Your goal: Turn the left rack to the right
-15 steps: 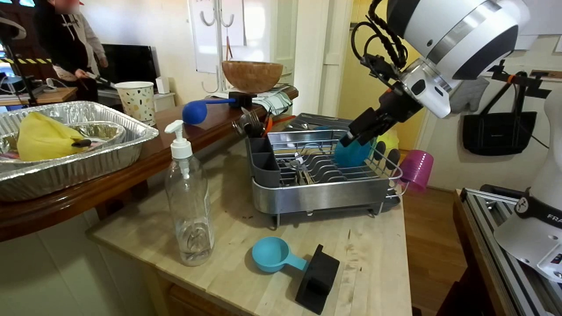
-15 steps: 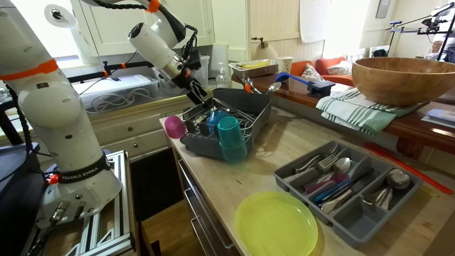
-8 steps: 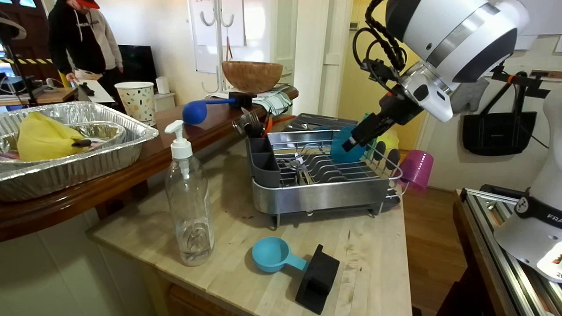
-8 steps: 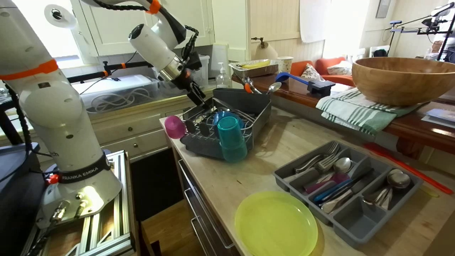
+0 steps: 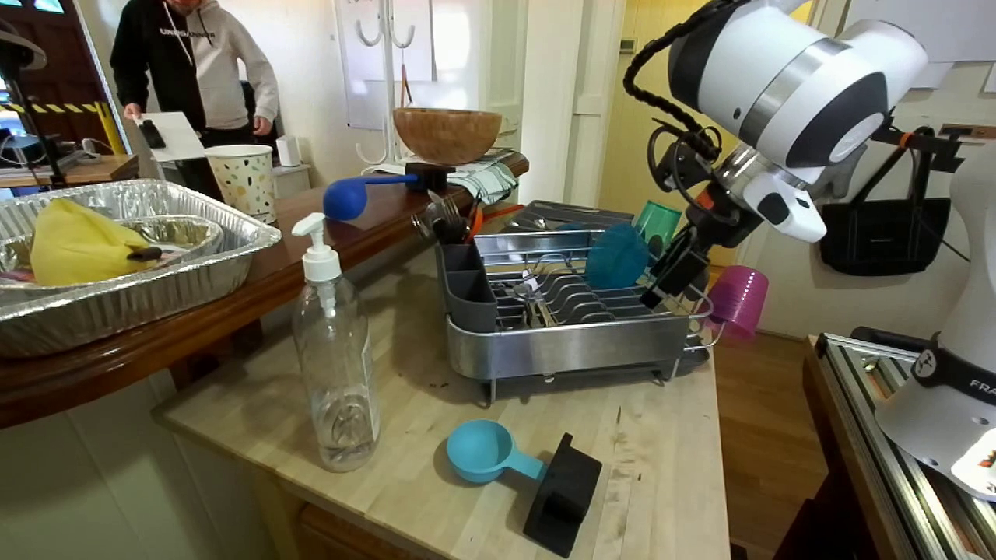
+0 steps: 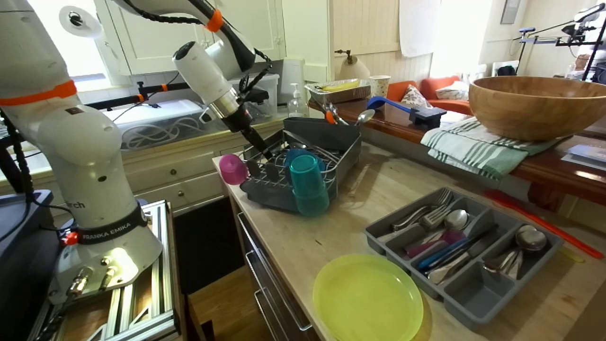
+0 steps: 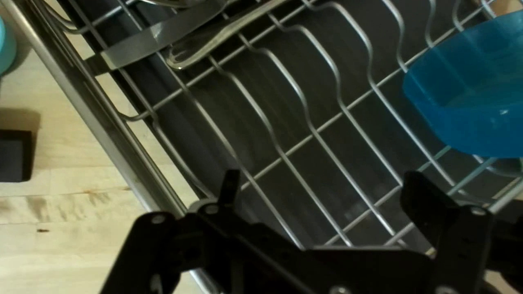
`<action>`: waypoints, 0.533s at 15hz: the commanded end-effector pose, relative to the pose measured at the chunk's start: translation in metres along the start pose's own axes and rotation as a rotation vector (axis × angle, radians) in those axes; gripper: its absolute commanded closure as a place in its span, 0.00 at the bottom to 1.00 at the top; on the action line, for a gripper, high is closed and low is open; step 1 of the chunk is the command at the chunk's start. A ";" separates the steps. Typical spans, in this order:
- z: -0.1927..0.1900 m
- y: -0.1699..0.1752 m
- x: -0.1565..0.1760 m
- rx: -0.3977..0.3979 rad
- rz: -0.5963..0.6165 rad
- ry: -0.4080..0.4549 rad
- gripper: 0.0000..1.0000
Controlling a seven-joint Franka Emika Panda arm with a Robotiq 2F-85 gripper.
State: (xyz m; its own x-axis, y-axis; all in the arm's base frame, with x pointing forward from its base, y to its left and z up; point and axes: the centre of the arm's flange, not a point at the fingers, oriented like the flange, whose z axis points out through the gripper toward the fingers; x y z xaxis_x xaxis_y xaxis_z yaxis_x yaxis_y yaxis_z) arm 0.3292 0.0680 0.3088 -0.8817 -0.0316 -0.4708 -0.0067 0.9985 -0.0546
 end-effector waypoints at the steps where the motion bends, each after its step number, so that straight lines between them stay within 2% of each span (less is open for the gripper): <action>1: -0.050 -0.014 -0.036 0.069 -0.118 -0.009 0.00; 6: -0.088 -0.027 -0.055 0.147 -0.262 -0.005 0.00; 7: -0.091 -0.036 -0.056 0.149 -0.243 0.016 0.00; 8: -0.072 -0.020 -0.044 0.153 -0.237 -0.010 0.00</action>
State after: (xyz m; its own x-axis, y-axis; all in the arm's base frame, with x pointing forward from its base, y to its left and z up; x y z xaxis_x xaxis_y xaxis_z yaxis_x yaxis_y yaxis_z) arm 0.3342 0.0527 0.3941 -0.8592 -0.2654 -0.4375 -0.1410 0.9447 -0.2962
